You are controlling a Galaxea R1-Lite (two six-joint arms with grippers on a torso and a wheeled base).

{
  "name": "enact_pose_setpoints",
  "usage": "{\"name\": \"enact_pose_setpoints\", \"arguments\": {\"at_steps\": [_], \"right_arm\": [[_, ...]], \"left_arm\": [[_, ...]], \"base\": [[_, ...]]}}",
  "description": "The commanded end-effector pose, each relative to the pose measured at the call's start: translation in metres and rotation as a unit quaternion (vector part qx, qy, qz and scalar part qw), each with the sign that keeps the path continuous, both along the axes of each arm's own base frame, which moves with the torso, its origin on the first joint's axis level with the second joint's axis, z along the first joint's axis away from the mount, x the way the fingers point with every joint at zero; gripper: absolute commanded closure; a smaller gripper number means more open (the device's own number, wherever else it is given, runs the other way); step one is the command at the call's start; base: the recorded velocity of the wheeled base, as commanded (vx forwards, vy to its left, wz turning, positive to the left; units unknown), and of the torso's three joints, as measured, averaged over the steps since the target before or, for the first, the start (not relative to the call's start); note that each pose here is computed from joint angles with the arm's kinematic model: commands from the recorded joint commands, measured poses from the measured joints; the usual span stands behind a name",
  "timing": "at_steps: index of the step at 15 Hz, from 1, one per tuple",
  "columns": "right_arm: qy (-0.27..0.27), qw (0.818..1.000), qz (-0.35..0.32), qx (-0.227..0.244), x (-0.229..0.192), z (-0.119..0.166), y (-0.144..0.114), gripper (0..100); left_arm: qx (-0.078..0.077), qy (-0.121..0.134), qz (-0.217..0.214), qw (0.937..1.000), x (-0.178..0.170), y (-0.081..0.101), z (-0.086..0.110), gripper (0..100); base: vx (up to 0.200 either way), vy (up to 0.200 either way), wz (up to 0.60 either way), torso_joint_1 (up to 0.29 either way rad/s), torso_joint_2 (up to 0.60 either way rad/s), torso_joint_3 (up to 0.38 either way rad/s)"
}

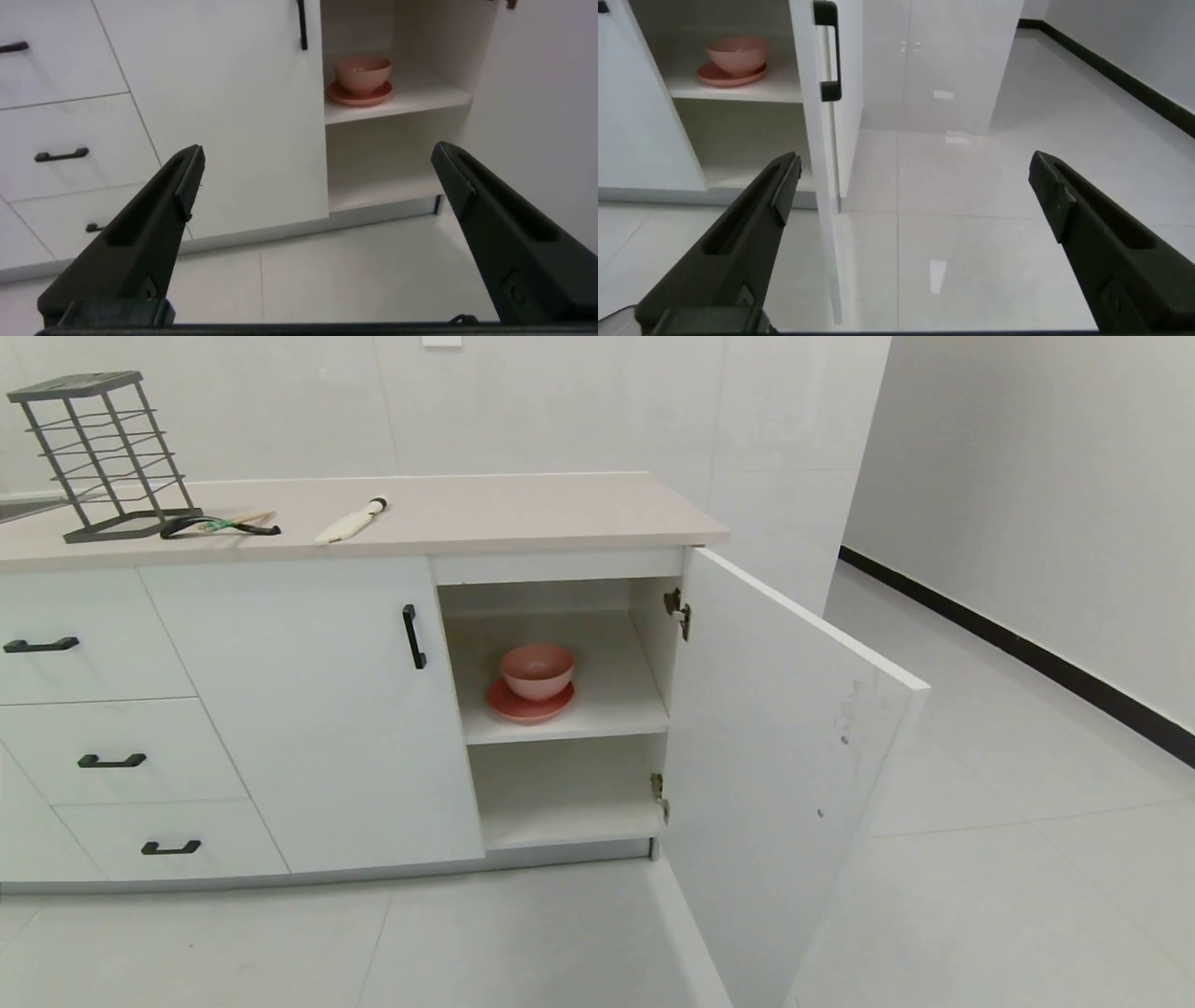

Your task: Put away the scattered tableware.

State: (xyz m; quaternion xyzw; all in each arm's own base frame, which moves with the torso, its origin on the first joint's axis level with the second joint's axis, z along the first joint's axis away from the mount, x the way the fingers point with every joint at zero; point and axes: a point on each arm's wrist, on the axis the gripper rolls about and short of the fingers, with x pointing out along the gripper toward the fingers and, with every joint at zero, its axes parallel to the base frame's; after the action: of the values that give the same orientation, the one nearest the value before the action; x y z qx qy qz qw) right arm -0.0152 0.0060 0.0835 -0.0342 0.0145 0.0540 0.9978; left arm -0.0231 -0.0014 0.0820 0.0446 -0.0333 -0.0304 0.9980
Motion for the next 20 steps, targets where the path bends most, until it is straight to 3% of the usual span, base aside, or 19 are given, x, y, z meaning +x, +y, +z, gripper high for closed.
{"name": "enact_pose_setpoints", "arguments": {"at_steps": [1, 4, 7, 12, 13, 14, 15, 17, 20], "right_arm": [[0.0, 1.0, 0.0, 0.0, 0.0, 0.0, 0.0, 0], [0.001, 1.0, 0.001, -0.001, 0.0, 0.0, 0.0, 0], [0.002, 1.0, 0.002, -0.005, 0.0, 0.0, 0.0, 0], [-0.003, 0.999, 0.04, -0.001, 0.0, 0.001, 0.002, 0], [-0.028, 0.997, 0.067, 0.001, -0.002, 0.01, 0.003, 100], [-0.066, 0.994, 0.088, 0.01, -0.007, 0.038, 0.004, 100], [-0.067, 0.992, 0.106, 0.011, -0.003, 0.066, 0.005, 100], [-0.067, 0.99, 0.121, 0.003, 0.007, 0.092, 0.004, 100], [0.028, 0.988, 0.148, -0.006, 0.055, 0.095, 0.002, 100]], "left_arm": [[-0.001, 0.001, 0.0, 1.0, 0.0, 0.0, 0.0, 0], [0.003, 0.0, 0.0, 1.0, 0.0, 0.0, 0.0, 0], [0.011, 0.001, 0.0, 0.9999, 0.0, 0.0, 0.0, 0], [0.004, 0.002, -0.006, 1.0, 0.0, 0.0, 0.0, 0], [0.005, 0.002, -0.012, 0.9999, 0.0, -0.001, 0.0, 0], [0.005, 0.002, -0.015, 0.9999, 0.0, -0.001, 0.0, 0], [0.005, 0.002, -0.016, 0.9999, 0.0, -0.001, 0.0, 0], [0.005, 0.002, -0.018, 0.9998, 0.0, -0.001, 0.0, 0], [0.009, 0.001, -0.018, 0.9998, 0.0, -0.001, 0.0, 0]], "base": [[0.0, 0.0, 0.0, 0.0, 0.0, 0.0], [0.0, 0.0, 0.0, 0.0, 0.0, 0.0], [0.0, -0.2, 0.0, 0.004, 0.0, 0.001], [0.0, -0.08, 0.0, 0.003, 0.0, 0.001], [0.0, 0.0, 0.0, 0.0, 0.0, 0.0], [0.0, 0.0, 0.0, 0.0, 0.0, 0.0], [0.0, 0.0, 0.0, 0.0, 0.0, 0.0], [0.0, 0.0, 0.0, 0.0, 0.0, 0.0], [0.0, 0.0, 0.0, 0.0, 0.0, 0.0]]}}
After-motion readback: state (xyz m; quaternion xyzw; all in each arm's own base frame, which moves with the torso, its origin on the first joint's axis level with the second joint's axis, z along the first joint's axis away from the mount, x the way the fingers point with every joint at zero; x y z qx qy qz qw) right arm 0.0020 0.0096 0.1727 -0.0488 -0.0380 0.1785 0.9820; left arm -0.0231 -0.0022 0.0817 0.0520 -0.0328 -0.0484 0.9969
